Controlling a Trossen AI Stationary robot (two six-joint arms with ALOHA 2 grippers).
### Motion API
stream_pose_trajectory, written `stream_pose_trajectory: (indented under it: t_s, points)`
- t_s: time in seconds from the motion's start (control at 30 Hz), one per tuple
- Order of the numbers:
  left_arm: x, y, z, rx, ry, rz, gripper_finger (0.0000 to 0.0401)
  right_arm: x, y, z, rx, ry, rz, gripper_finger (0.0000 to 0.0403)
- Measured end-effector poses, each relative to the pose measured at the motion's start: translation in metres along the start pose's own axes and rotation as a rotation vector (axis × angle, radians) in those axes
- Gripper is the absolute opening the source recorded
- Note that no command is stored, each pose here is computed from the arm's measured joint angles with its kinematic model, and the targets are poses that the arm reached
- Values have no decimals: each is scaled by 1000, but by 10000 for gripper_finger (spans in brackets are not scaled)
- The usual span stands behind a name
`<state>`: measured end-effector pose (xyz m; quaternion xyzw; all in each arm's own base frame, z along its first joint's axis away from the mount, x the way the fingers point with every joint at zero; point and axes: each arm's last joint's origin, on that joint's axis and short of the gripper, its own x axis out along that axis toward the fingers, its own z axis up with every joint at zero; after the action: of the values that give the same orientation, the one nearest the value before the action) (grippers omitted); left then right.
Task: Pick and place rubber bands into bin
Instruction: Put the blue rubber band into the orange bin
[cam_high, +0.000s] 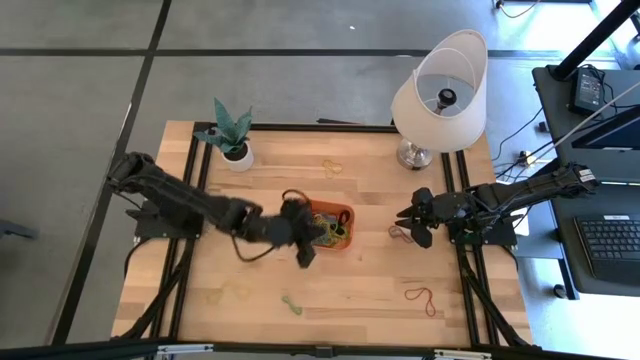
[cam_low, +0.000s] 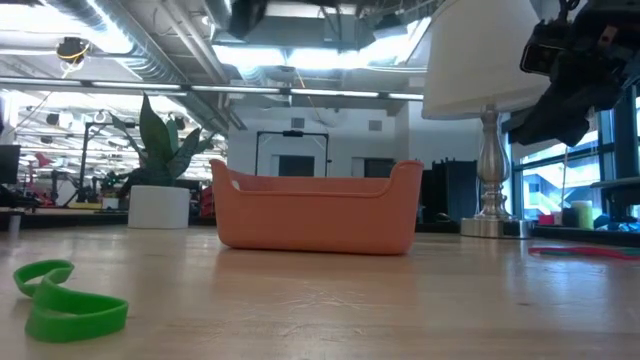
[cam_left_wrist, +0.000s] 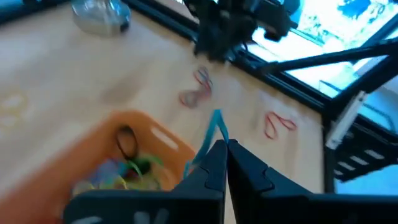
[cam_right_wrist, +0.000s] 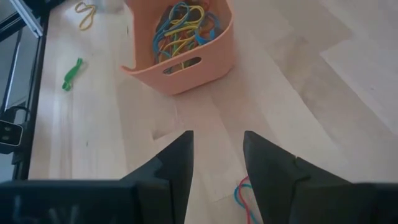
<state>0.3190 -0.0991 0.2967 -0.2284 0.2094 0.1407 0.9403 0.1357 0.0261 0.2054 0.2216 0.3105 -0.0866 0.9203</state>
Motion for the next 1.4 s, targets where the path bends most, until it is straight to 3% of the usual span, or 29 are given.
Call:
stream_pose_trajectory:
  t_s: [0.17, 0.33, 0.57, 0.93, 1.23, 1.4]
  points:
    - [11, 22, 35, 57, -5, 46, 2, 0, 0, 0, -1, 0, 0, 143]
    - [15, 41, 50, 97, 78, 127, 2, 0, 0, 0, 4, -2, 2, 143]
    - [29, 54, 33, 82, 265, 198, 3, 2, 0, 0, -2, 10, -5, 143]
    - [70, 69, -20, 75, 603, 311, 3, 9, 1, -1, -17, 30, -36, 143]
    - [88, 73, -35, 68, 642, 341, 7, 14, 1, -3, -18, 53, -53, 143]
    - [88, 74, -34, 48, 630, 358, 41, 16, 1, -3, -19, 60, -59, 143]
